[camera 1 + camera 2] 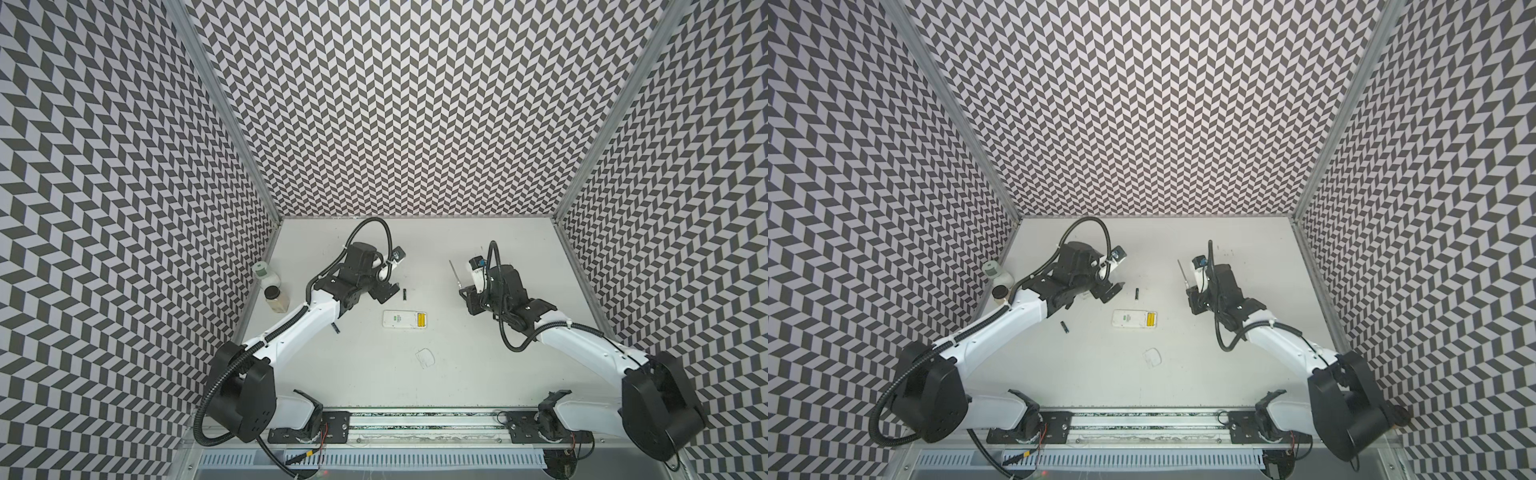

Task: Unload the batteries from the remote control
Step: 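Carry the screwdriver toward the left gripper while the left gripper rises to meet it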

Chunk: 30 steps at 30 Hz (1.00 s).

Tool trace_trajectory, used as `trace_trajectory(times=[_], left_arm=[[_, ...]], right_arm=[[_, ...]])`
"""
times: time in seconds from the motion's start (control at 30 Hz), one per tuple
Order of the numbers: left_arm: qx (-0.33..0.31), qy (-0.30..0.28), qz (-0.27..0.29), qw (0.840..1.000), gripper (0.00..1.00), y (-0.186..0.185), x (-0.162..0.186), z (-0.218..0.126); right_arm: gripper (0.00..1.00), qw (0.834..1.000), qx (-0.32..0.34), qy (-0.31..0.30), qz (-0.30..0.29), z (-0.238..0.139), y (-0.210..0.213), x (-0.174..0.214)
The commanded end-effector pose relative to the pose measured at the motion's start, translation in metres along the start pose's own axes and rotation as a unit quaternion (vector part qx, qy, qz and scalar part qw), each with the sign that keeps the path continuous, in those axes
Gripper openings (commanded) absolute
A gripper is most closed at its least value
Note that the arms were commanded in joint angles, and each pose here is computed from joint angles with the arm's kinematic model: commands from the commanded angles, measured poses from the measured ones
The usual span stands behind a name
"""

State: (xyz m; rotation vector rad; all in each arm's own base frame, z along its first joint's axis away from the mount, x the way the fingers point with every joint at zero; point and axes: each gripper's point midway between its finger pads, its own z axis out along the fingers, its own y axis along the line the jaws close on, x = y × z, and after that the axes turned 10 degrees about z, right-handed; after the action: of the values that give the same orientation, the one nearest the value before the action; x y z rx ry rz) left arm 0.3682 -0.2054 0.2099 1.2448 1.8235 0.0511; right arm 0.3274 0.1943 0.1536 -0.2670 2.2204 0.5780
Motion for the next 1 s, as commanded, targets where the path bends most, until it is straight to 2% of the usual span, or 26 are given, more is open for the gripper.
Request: trace_trajectory(times=[0.0,0.1,0.23,0.4,0.5,0.6,0.77,0.87,0.97], left_arm=[[0.045,-0.019,-0.035,0.998,1.0,0.002,-0.022,-0.013],[0.071,-0.045,-0.056,0.995,0.99,0.006,-0.044,-0.021],[0.131,-0.09,-0.074,0.984,0.95,-0.001,-0.074,-0.04],[0.177,-0.118,-0.079,0.974,0.95,-0.009,-0.089,-0.05],[0.222,-0.149,-0.094,0.959,0.92,-0.014,-0.101,-0.063],[0.269,-0.184,-0.132,0.936,0.88,-0.016,-0.107,-0.072],[0.304,-0.198,-0.156,0.919,0.85,-0.023,-0.104,-0.074],[0.321,-0.201,-0.168,0.91,0.83,-0.03,-0.101,-0.07],[0.335,-0.209,-0.163,0.904,0.82,-0.032,-0.103,-0.075]], right_arm=[[0.07,0.993,-0.045,-0.093,-0.065,-0.02,0.027,-0.042],[0.05,0.981,-0.05,-0.135,-0.13,-0.031,0.037,-0.049],[0.04,0.957,-0.034,-0.184,-0.223,-0.047,0.048,-0.064],[0.03,0.926,0.001,-0.224,-0.304,-0.06,0.054,-0.081],[0.03,0.906,0.023,-0.242,-0.346,-0.067,0.059,-0.084],[0.03,0.877,0.056,-0.251,-0.407,-0.068,0.06,-0.08],[0.04,0.848,0.107,-0.268,-0.444,-0.076,0.06,-0.086],[0.04,0.82,0.132,-0.264,-0.491,-0.073,0.061,-0.077],[0.04,0.811,0.148,-0.256,-0.504,-0.07,0.064,-0.076]])
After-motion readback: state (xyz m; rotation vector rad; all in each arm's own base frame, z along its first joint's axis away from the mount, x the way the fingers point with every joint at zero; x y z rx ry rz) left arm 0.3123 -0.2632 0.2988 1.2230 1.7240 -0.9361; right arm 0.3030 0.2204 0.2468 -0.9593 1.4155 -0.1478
